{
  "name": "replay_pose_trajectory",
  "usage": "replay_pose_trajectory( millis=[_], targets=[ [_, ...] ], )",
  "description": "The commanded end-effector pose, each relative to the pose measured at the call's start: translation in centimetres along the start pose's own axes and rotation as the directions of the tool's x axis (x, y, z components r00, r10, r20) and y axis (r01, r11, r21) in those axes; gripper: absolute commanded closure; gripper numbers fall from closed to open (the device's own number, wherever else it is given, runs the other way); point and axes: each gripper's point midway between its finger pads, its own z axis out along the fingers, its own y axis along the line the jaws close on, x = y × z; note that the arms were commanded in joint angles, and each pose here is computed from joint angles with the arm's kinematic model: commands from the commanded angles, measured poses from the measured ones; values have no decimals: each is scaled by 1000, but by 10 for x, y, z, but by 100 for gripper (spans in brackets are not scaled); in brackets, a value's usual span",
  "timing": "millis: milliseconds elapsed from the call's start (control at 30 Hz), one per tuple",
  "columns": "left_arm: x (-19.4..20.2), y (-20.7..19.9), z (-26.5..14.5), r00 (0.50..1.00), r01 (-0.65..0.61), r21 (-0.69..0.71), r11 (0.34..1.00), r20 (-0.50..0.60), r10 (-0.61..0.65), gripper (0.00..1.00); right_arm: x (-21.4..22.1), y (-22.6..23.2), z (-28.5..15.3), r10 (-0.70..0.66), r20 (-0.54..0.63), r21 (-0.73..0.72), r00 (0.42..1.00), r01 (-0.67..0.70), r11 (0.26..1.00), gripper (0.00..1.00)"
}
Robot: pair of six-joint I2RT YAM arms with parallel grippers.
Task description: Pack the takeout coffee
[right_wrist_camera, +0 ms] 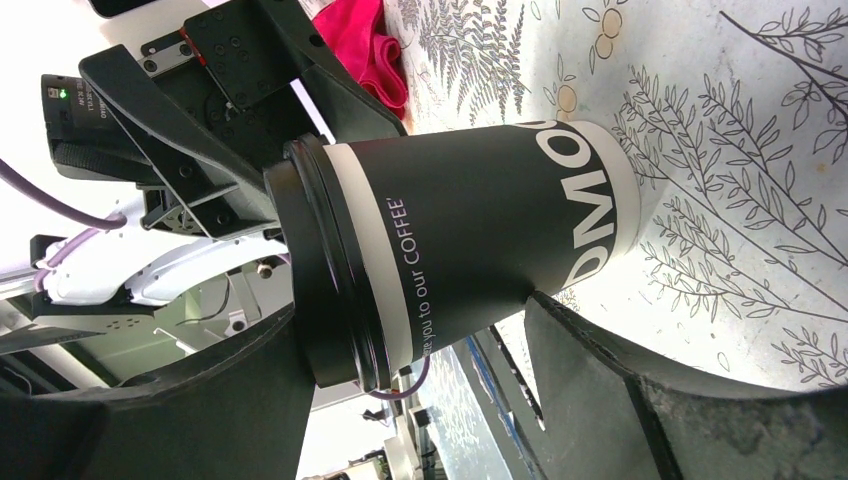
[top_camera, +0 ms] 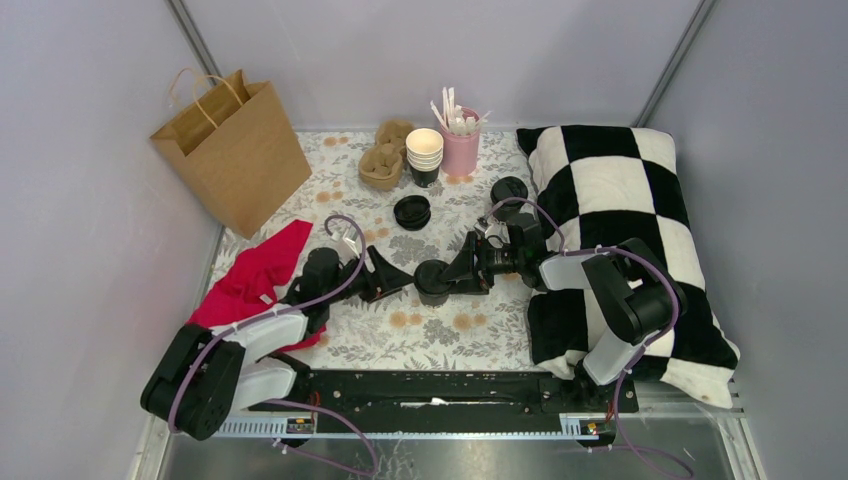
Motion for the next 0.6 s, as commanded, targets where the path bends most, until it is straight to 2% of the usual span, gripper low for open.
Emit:
replay_pose_trajectory(
  millis=[0, 100, 367, 567],
  targets=[
    [-15, -16, 5, 998, -46, 52, 998, 37, 44, 28, 0, -23, 5, 20, 28, 91, 999, -23, 996, 22],
    [-15, -15, 5, 998, -47, 48, 998, 39, 45, 25, -1, -23, 5, 20, 27, 90, 999, -23, 996, 22],
    [-10, -3, 7, 999, -45, -2, 999, 15, 45, 26, 0, -23, 5, 22, 29, 92, 999, -25, 995, 22],
    [0, 31, 5, 998, -61, -145, 988, -17, 59, 30, 0, -23, 6, 24, 29, 101, 999, -27, 995, 22]
  ],
)
